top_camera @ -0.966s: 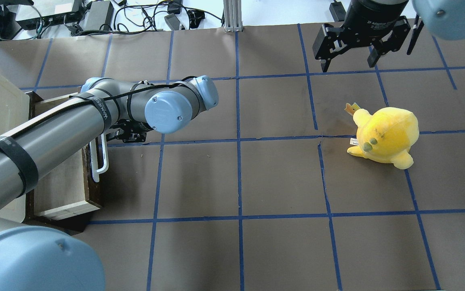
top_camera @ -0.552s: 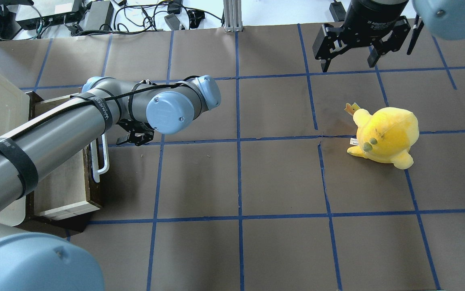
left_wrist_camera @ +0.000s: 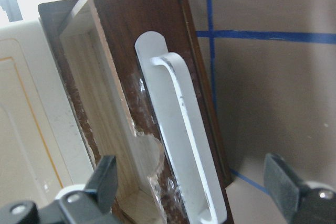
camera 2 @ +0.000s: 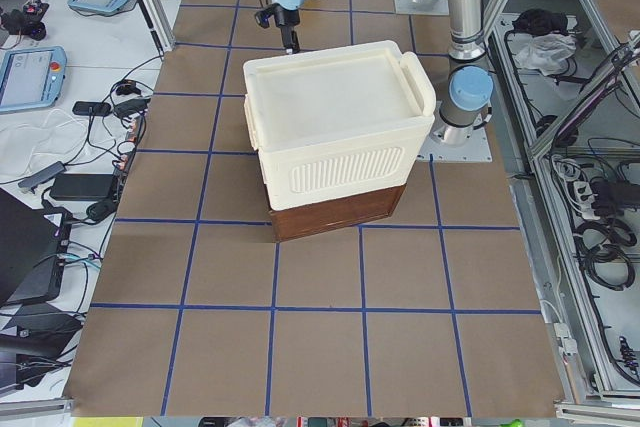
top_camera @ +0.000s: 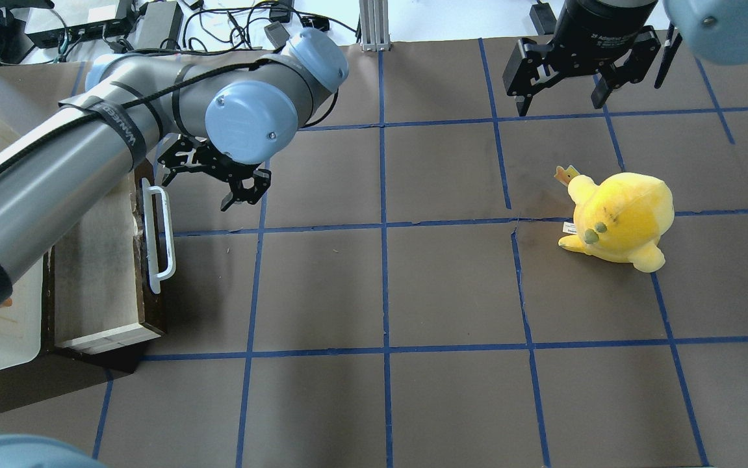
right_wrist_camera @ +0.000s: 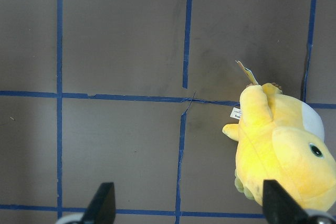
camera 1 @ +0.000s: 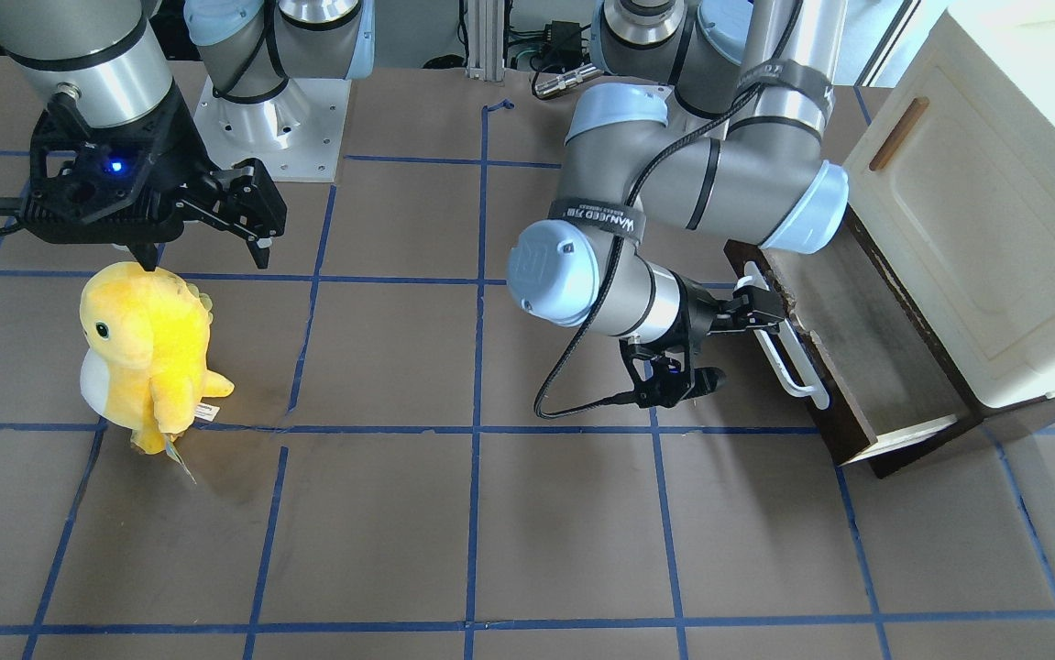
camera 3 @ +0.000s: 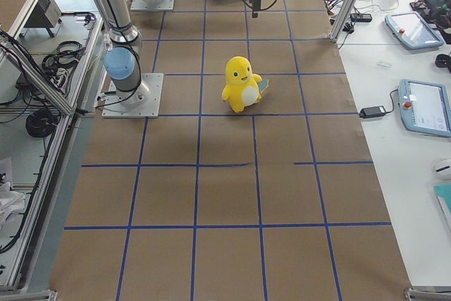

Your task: Pull drawer sideways

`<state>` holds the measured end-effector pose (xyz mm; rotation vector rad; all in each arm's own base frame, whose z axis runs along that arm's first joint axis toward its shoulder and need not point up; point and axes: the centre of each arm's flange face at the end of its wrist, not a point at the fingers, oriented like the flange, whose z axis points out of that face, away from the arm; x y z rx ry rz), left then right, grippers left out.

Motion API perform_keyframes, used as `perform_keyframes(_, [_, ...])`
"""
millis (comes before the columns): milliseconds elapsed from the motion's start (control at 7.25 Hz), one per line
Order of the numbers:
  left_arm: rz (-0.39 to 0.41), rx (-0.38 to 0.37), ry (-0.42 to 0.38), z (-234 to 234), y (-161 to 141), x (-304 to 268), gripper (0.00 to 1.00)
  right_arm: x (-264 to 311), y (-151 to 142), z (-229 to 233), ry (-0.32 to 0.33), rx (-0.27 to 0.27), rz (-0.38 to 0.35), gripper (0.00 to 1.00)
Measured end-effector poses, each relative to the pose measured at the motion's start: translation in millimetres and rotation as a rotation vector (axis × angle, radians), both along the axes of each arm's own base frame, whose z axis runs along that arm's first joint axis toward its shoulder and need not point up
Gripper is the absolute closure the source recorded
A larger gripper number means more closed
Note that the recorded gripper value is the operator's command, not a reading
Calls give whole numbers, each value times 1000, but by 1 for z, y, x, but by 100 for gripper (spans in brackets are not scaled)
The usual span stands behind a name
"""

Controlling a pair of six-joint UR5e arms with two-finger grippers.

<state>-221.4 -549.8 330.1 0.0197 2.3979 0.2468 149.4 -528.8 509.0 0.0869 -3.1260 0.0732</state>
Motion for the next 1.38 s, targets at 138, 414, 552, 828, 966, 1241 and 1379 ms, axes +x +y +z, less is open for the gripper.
perform_keyframes(138, [-2, -20, 94, 32, 6, -4, 0, 0, 0, 0, 0, 0, 0, 0])
perform_keyframes(414, [-61, -39, 320, 106, 28, 10, 1, 0, 0, 0, 0, 0, -1, 0])
perform_keyframes(552, [-116, -53, 443, 140, 39, 27, 1, 0, 0, 0, 0, 0, -1, 0])
perform_keyframes(828, [-180, -111, 574, 190, 65, 57, 2, 0, 0, 0, 0, 0, -1, 0])
perform_keyframes(966, [-184, -135, 645, 199, 69, 69, 3, 0, 0, 0, 0, 0, -1, 0])
perform_keyframes(1241, [-222, -184, 727, 197, 64, 103, 3, 0, 0, 0, 0, 0, 0, 0])
perform_keyframes(1379, [-234, -202, 753, 190, 65, 109, 3, 0, 0, 0, 0, 0, 0, 0])
